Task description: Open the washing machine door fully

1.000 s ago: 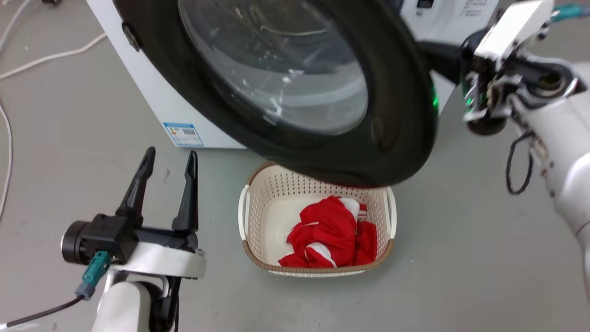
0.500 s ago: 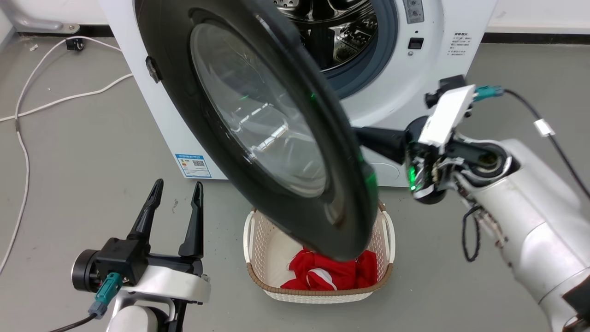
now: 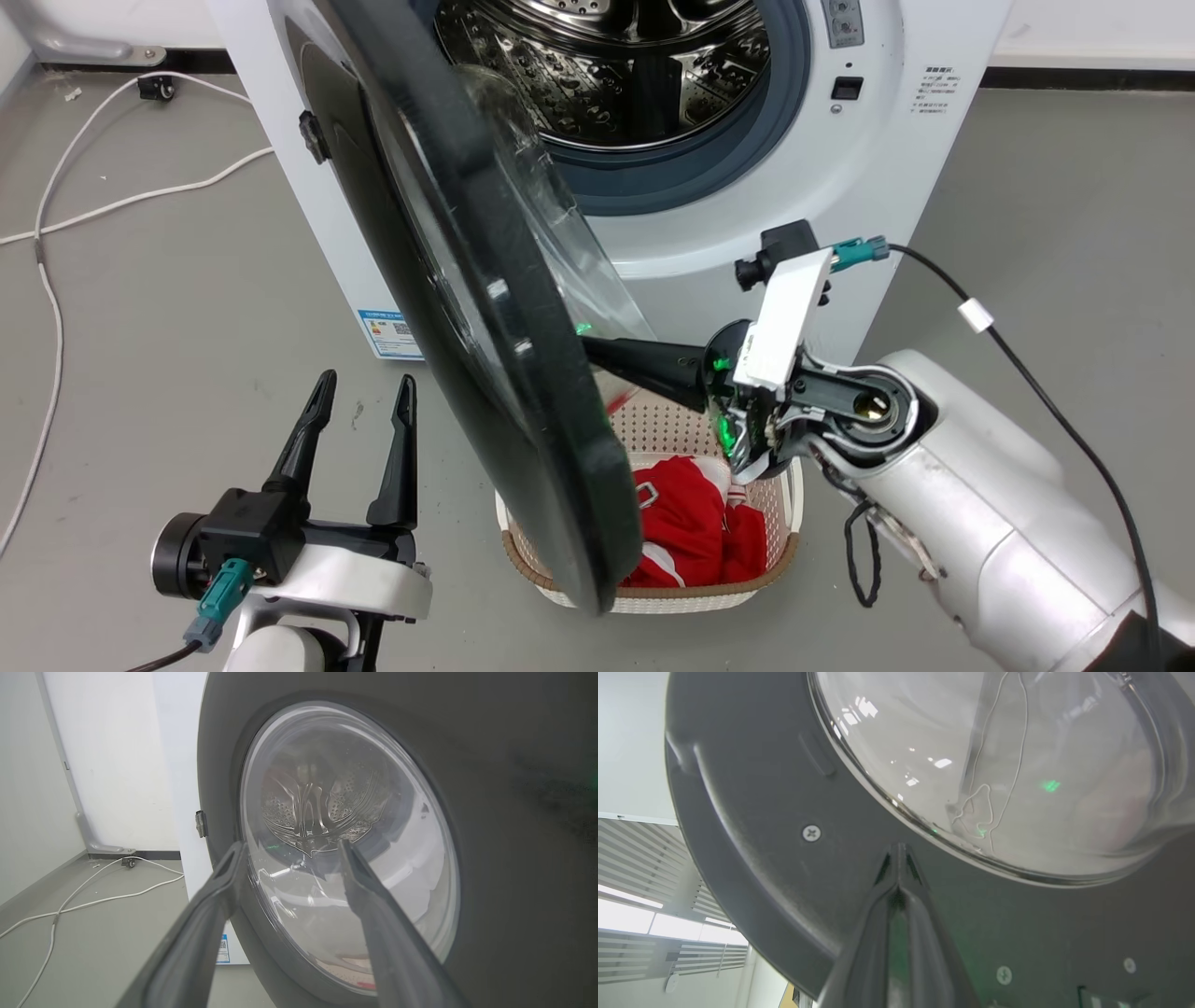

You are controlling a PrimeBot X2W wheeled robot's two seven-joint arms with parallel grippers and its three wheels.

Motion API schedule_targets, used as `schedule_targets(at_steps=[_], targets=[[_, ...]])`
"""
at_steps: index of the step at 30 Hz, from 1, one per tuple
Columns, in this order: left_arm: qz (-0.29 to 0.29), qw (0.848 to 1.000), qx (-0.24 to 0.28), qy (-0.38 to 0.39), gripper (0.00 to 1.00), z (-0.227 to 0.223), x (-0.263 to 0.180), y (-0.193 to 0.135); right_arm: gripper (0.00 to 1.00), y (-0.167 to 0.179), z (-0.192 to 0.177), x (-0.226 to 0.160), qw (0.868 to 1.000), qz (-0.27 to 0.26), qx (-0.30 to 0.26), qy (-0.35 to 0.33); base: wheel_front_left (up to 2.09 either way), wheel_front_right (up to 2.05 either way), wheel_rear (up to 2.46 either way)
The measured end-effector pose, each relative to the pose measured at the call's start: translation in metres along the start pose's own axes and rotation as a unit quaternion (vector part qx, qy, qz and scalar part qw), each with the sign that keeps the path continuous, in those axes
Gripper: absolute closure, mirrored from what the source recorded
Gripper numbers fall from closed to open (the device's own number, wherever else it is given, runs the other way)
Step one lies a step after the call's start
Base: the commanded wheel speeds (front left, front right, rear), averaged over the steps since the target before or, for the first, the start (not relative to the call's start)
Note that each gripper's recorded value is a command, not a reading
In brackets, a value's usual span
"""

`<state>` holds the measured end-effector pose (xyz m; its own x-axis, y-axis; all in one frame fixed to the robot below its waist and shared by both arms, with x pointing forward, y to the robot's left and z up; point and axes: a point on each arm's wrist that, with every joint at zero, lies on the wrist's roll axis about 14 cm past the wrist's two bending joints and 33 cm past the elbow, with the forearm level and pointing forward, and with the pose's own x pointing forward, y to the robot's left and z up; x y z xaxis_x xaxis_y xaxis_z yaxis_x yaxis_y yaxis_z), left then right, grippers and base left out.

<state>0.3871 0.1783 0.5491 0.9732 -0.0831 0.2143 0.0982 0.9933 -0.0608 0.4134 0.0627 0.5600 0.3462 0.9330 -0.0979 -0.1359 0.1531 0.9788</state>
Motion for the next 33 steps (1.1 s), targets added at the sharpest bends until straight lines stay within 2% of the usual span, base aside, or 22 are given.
schedule_targets(at_steps=[6, 10, 14, 19, 20, 21, 22, 27, 30, 32, 33], targets=[[0.0, 1.0, -0.001, 0.004, 0.0, -0.003, 0.001, 0.0, 1.0, 0.008, -0.007, 0.005, 1.0, 0.026, 0.012, -0.01, 0.0, 0.0, 0.0], [0.001, 1.0, -0.001, 0.004, 0.0, -0.003, 0.001, 0.0, 1.0, 0.018, 0.015, -0.005, 0.994, 0.057, 0.028, -0.086, 0.0, 0.0, 0.0], [0.004, 1.0, -0.002, 0.002, 0.0, -0.002, 0.0, 0.001, 1.0, 0.018, 0.044, -0.033, 0.978, 0.082, 0.055, -0.183, 0.0, 0.0, 0.0], [0.005, 1.0, -0.003, -0.002, 0.0, 0.001, 0.0, 0.001, 1.0, 0.004, 0.064, -0.079, 0.948, 0.087, 0.077, -0.295, 0.0, 0.0, 0.0], [0.005, 1.0, -0.003, -0.002, 0.0, 0.001, -0.001, 0.001, 0.77, 0.002, 0.068, -0.089, 0.941, 0.088, 0.079, -0.318, 0.0, 0.0, 0.0], [0.005, 1.0, -0.003, -0.002, 0.0, 0.001, -0.001, 0.001, 0.42, -0.001, 0.069, -0.098, 0.933, 0.087, 0.08, -0.339, 0.0, 0.0, 0.0], [0.005, 1.0, -0.003, -0.002, 0.0, 0.001, -0.001, 0.001, 0.0, -0.004, 0.072, -0.108, 0.925, 0.084, 0.077, -0.362, 0.0, 0.0, 0.0], [0.003, 1.0, -0.004, -0.005, 0.0, 0.003, -0.001, -0.001, 0.0, -0.025, 0.079, -0.16, 0.875, 0.044, 0.036, -0.48, 0.0, 0.0, 0.0], [0.002, 1.0, -0.005, -0.006, 0.0, 0.004, -0.001, -0.002, 0.0, -0.034, 0.074, -0.18, 0.857, 0.018, 0.005, -0.515, 0.0, 0.0, 0.0], [0.001, 1.0, -0.006, -0.006, 0.0, 0.004, -0.002, -0.003, 0.0, -0.044, 0.074, -0.196, 0.844, -0.016, -0.037, -0.534, 0.0, 0.0, 0.0], [0.001, 1.0, -0.006, -0.007, 0.0, 0.004, -0.002, -0.003, 0.0, -0.049, 0.079, -0.21, 0.829, -0.036, -0.062, -0.554, 0.0, 0.0, 0.0]])
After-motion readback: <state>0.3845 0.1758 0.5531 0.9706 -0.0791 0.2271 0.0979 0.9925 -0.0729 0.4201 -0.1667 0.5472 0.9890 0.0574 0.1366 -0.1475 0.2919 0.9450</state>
